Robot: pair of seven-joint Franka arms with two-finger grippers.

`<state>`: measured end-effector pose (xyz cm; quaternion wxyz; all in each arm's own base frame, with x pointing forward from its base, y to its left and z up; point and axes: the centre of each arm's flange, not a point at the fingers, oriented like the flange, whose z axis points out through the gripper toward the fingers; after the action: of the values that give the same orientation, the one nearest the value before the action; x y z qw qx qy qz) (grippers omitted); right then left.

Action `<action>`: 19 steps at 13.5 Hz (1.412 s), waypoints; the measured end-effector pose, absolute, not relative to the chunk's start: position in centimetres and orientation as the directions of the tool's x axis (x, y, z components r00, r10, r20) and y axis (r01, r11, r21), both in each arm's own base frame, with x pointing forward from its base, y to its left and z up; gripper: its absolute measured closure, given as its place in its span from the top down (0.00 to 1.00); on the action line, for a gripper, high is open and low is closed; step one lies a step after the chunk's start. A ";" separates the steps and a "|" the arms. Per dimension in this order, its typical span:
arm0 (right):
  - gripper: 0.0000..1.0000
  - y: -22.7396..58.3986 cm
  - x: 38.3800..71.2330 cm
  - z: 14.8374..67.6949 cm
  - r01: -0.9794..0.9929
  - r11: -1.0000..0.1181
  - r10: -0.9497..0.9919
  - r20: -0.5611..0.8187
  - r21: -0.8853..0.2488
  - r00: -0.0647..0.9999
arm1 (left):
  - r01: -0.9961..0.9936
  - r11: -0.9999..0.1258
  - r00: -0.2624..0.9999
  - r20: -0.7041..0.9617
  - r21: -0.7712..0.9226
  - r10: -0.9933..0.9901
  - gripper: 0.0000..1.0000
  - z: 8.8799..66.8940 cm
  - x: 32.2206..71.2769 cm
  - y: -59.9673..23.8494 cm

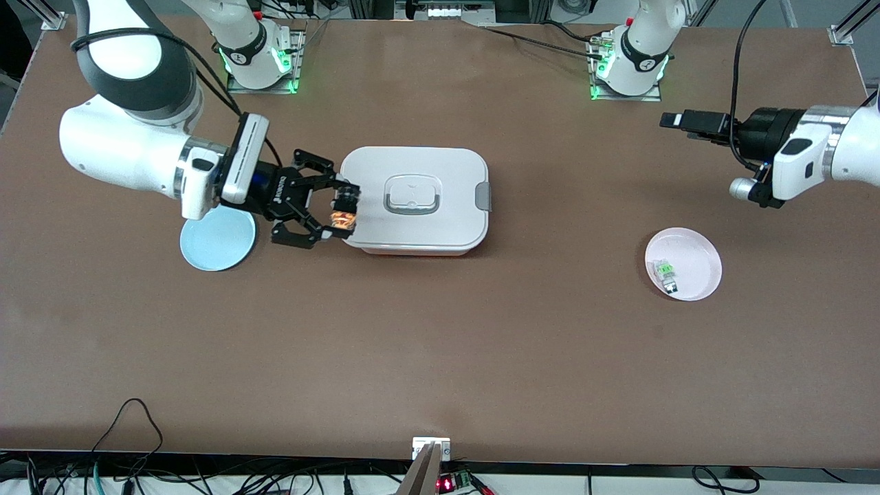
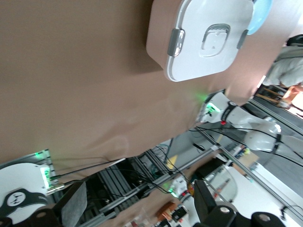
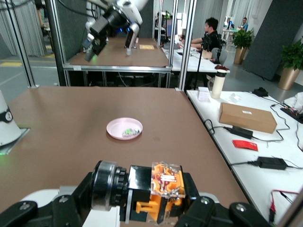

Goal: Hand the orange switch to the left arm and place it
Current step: 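Raise the switch above the box while the left gripper reaches toward it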

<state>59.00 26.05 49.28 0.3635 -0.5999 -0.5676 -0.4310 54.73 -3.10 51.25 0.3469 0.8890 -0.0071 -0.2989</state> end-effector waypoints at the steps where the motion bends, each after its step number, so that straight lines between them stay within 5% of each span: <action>1: 0.75 27.0 58.6 49.5 0.995 -0.085 0.343 0.939 0.049 -0.017 | 0.194 -0.738 0.814 -0.526 0.647 -0.247 1.00 50.4 55.0 -2.9; 3: 0.75 28.3 58.0 49.7 0.996 -0.068 0.320 0.947 0.052 -0.028 | 0.146 -0.677 0.811 -0.479 0.721 -0.335 1.00 49.6 55.1 -3.0; 7: 0.75 28.8 57.8 49.5 0.996 -0.057 0.309 0.950 0.066 -0.045 | 0.143 -0.352 0.847 -0.299 0.925 -0.440 1.00 52.0 55.8 -5.4; 14: 0.75 30.9 57.1 49.2 0.997 -0.055 0.257 0.966 0.058 -0.042 | 0.025 0.022 0.975 -0.019 0.999 -0.223 1.00 48.1 60.7 -11.7; 19: 0.75 33.9 55.9 49.3 0.995 -0.075 0.254 0.966 0.061 -0.040 | -0.067 0.086 0.998 0.068 0.994 -0.016 1.00 43.1 59.9 -21.1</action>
<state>55.85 33.89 49.28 0.3984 -0.5667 -0.5510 -0.4653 59.89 -21.08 43.09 0.7363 0.6757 -0.0308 0.0170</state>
